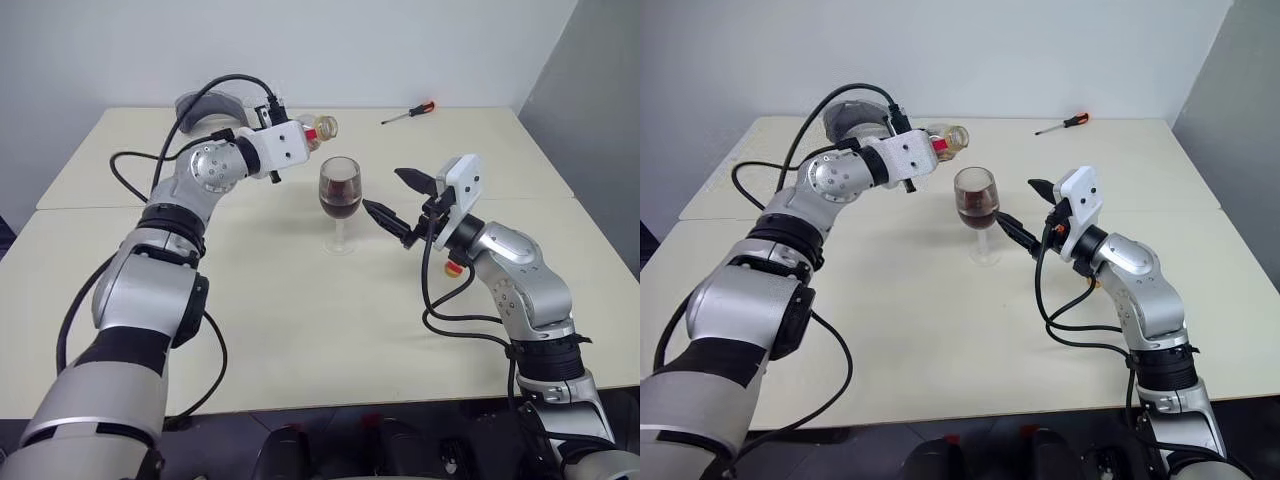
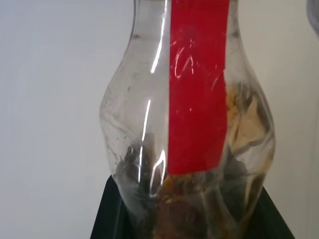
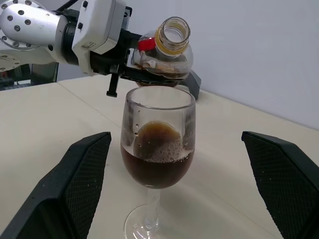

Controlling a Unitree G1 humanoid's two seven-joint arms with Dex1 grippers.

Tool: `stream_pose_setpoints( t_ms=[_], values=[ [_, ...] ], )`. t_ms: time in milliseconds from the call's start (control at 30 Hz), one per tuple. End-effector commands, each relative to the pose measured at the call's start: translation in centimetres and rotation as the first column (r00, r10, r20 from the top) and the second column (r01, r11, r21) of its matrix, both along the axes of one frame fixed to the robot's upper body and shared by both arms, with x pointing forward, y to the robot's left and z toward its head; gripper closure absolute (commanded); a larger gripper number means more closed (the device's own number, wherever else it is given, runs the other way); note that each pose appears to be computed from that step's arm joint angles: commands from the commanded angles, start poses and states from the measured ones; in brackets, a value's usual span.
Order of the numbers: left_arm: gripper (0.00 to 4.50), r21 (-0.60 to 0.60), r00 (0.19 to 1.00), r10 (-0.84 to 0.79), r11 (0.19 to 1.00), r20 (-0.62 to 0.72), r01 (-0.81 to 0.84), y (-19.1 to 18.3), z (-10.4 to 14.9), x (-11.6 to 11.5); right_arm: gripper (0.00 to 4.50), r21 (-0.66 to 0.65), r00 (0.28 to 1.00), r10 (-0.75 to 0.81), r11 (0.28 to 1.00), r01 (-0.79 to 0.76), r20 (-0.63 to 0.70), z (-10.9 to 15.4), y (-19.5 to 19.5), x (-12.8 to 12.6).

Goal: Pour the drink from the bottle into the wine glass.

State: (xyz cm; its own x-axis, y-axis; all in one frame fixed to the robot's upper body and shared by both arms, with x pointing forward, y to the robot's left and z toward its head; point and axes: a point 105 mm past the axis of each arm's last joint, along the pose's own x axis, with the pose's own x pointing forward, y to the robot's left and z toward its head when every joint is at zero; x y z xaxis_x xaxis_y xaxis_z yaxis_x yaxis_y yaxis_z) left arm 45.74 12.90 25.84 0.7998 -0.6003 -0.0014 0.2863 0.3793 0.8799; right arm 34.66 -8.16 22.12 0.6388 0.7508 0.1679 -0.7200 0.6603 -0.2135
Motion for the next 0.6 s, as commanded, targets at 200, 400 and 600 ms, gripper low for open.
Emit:
stream_pose_setpoints(
  t_ms=[200,400,600],
  values=[
    [3.46,-0.369,0.999,0.029,0.929,-0.031,-0.038,2.1,3.2,0.0,0.0,0.012,0.996,0.071,0.997,-0.072,0.049,1.6,0.5,-1.7],
    [3.46,-0.512,0.99,0.095,0.848,-0.107,-0.137,4.8,1.0,-0.1,0.0,0.025,0.988,0.146,0.989,-0.147,0.045,2.3,1.0,-3.5],
    [3.46,-0.69,0.957,0.215,0.664,-0.193,-0.288,8.9,-1.1,-1.3,0.0,0.029,0.978,0.207,0.978,-0.207,0.009,2.1,1.3,-5.7]
  ],
)
